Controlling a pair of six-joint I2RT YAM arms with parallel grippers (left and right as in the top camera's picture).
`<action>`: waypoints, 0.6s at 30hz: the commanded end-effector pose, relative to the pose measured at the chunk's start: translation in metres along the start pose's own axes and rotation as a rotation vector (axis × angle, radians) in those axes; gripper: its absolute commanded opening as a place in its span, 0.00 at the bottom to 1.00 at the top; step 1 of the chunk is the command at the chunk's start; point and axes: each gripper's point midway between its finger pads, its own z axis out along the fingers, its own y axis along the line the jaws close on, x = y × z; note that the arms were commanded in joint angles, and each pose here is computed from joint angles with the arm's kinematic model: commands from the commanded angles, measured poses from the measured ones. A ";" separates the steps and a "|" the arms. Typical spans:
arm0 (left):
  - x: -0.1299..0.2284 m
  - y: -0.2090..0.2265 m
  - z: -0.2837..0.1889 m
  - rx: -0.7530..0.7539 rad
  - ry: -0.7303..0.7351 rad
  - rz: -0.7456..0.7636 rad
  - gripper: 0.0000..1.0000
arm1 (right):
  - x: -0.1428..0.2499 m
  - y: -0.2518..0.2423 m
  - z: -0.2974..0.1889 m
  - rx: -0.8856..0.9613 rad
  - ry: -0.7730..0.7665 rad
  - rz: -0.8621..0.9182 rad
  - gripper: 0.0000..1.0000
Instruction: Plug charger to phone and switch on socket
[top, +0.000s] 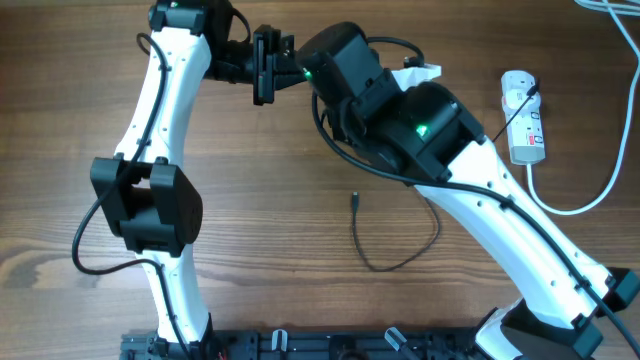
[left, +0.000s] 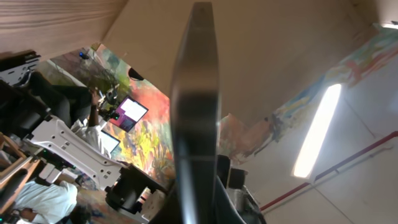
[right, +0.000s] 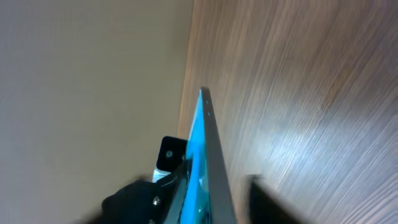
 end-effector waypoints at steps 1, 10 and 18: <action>0.019 -0.013 -0.001 0.022 0.015 0.060 0.04 | -0.017 0.008 -0.008 -0.033 -0.084 -0.202 1.00; -0.022 0.007 -0.022 -0.133 -0.181 0.155 0.04 | -0.043 0.009 -0.051 -0.043 -0.072 -0.692 1.00; -0.054 0.021 -0.046 -0.265 -0.344 0.246 0.04 | -0.063 -0.038 -0.062 0.130 0.081 -1.136 1.00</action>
